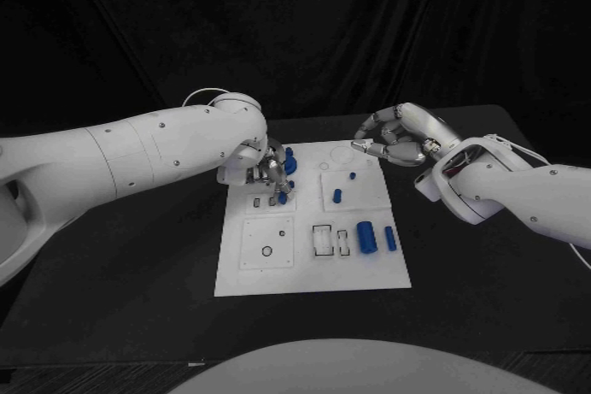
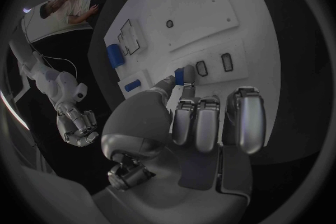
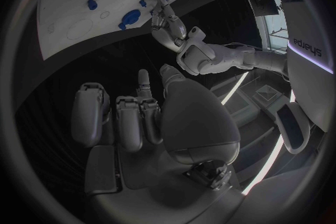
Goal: Assemble the parts on the task board
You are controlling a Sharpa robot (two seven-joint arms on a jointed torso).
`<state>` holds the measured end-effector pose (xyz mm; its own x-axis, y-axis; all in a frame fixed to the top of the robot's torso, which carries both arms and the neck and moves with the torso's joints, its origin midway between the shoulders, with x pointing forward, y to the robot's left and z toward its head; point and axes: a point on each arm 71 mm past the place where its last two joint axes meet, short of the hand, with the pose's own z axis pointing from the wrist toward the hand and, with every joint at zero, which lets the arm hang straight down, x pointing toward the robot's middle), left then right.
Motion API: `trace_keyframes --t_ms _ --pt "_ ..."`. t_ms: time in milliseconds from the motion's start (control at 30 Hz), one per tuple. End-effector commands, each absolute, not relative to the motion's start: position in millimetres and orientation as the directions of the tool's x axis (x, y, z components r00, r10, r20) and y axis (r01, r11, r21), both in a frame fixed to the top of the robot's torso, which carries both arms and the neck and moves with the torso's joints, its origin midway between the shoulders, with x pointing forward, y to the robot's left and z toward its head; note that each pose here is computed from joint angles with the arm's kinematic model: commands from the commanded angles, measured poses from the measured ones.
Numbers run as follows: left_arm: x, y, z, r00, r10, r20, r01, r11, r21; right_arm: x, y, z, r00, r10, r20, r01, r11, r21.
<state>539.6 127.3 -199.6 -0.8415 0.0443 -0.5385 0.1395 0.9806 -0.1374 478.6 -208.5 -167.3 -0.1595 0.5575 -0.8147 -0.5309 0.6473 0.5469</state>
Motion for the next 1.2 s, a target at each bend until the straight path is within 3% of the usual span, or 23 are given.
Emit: trace_keyframes --t_ms 33,800,1200 --pt "538.0 128.0 -200.1 -0.834 0.027 -0.551 0.135 0.978 -0.157 478 -209 -169 -0.168 0.555 -0.815 -0.521 0.652 0.551" --pt "519.6 174.7 -187.4 -0.757 -0.121 -0.643 0.041 0.972 -0.231 477 -214 -172 -0.177 0.552 -0.815 -0.505 0.66 0.556" --pt "515.3 185.6 -185.7 -0.741 -0.211 -0.637 -0.013 0.953 -0.301 476 -214 -175 -0.189 0.55 -0.814 -0.496 0.662 0.562"
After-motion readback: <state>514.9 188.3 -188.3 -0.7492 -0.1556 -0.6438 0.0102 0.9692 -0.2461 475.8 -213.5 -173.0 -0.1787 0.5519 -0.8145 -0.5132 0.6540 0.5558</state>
